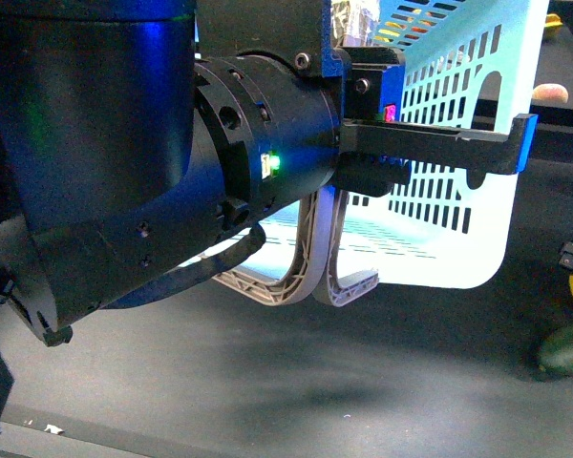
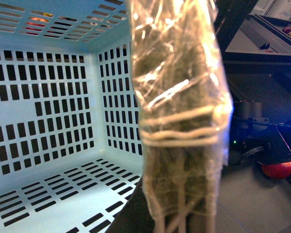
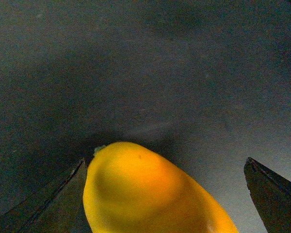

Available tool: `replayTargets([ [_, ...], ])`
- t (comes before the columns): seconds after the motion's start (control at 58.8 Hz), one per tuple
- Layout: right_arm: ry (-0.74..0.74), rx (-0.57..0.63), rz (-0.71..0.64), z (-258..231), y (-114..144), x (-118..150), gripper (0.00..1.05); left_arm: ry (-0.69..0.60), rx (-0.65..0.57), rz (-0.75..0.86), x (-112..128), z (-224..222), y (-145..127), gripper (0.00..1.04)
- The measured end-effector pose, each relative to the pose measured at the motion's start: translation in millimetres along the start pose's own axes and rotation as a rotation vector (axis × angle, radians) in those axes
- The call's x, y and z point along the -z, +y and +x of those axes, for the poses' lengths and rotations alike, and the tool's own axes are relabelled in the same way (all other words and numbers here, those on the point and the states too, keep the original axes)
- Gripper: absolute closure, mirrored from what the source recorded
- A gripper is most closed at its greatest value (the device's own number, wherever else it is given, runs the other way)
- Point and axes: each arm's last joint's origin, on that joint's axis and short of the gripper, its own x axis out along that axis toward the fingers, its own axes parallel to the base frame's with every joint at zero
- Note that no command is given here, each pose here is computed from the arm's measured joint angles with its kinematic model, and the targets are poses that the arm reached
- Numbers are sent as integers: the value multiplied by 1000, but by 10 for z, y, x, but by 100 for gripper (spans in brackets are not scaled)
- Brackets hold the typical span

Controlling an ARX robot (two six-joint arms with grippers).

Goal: Pick mango with right arm and hold basket with left

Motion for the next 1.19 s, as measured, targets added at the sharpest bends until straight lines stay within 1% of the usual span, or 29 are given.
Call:
replayTargets([
  [0.102,-7,-58,21,-73,3,0,8,0,0,0,0,0,0,100],
  [0.238,-63,-146,50,-194,19,-92,8,0,-2,0,0,0,1,100],
  [0.34,-89,-193,67,-275,26,-149,8,0,-2,0,0,0,1,100],
  [0.443,-81,-222,67,-319,40,-150,8,0,-2,0,0,0,1,100],
  [0.596,-2,-187,29,-322,55,-56,8,0,1,0,0,0,0,100],
  [0.732,97,-109,-85,-279,37,95,8,0,0,0,0,0,0,100],
  [0.851,123,-74,-139,-238,15,153,8,0,-2,0,0,0,1,100],
  [1.038,128,-46,-232,-209,15,160,8,0,-1,0,0,0,0,100],
  [1.191,133,-46,-258,-202,31,166,8,0,0,0,0,0,0,100],
])
